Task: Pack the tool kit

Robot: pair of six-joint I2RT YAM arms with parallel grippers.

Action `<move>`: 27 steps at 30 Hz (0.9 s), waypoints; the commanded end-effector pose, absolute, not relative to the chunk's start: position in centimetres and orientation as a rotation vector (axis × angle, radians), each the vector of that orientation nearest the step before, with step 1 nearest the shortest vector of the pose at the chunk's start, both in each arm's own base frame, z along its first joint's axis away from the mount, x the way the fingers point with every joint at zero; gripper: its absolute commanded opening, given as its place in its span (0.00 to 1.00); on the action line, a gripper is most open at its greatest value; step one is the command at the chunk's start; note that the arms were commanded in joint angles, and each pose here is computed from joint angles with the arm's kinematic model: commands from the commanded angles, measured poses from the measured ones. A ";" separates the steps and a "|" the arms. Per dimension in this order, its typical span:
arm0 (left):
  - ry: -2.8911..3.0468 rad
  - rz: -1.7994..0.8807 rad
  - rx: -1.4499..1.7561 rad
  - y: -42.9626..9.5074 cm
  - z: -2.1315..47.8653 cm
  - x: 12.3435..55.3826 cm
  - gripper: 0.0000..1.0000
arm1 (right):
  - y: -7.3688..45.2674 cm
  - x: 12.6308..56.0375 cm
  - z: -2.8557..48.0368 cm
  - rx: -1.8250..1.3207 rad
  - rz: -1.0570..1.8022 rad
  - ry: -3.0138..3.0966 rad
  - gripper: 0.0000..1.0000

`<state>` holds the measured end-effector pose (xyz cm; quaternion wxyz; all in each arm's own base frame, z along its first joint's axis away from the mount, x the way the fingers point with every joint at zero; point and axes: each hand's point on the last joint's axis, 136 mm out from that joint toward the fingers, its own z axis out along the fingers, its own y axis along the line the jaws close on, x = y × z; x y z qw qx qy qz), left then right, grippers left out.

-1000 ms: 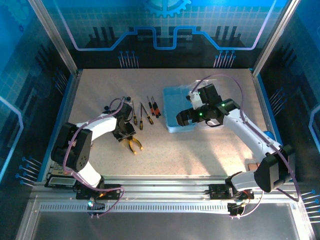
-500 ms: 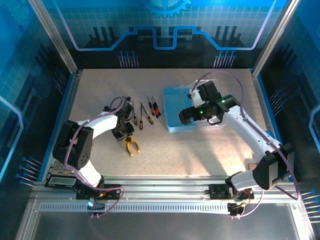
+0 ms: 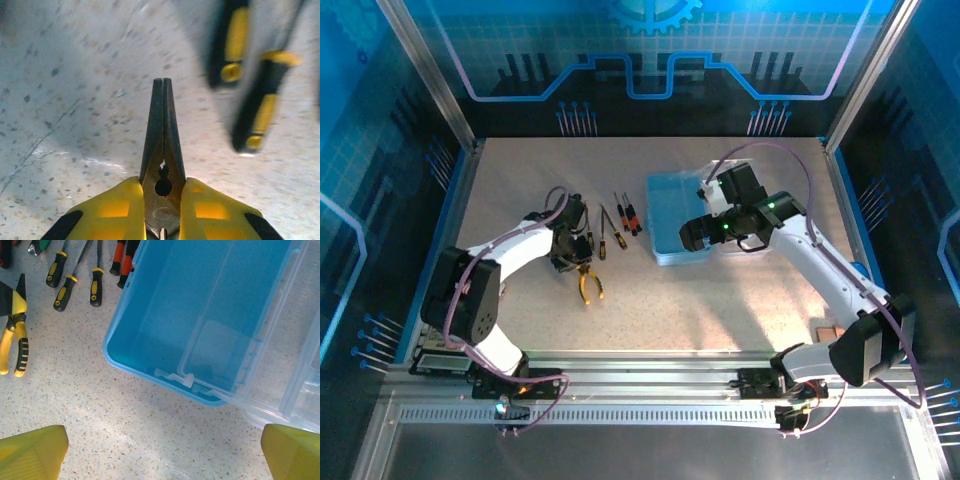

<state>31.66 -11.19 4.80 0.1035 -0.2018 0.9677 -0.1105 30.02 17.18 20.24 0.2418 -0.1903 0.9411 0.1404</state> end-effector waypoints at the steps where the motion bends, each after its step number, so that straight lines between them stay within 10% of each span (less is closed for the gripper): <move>1: 2.772 -0.467 -0.468 -13.0 9.5 33.4 0.00 | 17.9 29.1 21.3 -0.529 0.445 2.563 1.00; 10: 2.680 -0.715 -0.372 -16.3 15.3 35.0 0.00 | 20.9 28.4 22.9 -0.618 0.555 2.493 1.00; 27: 2.588 -0.931 -0.163 -23.6 21.8 36.7 0.00 | 30.5 30.5 22.0 -0.692 0.702 2.405 0.60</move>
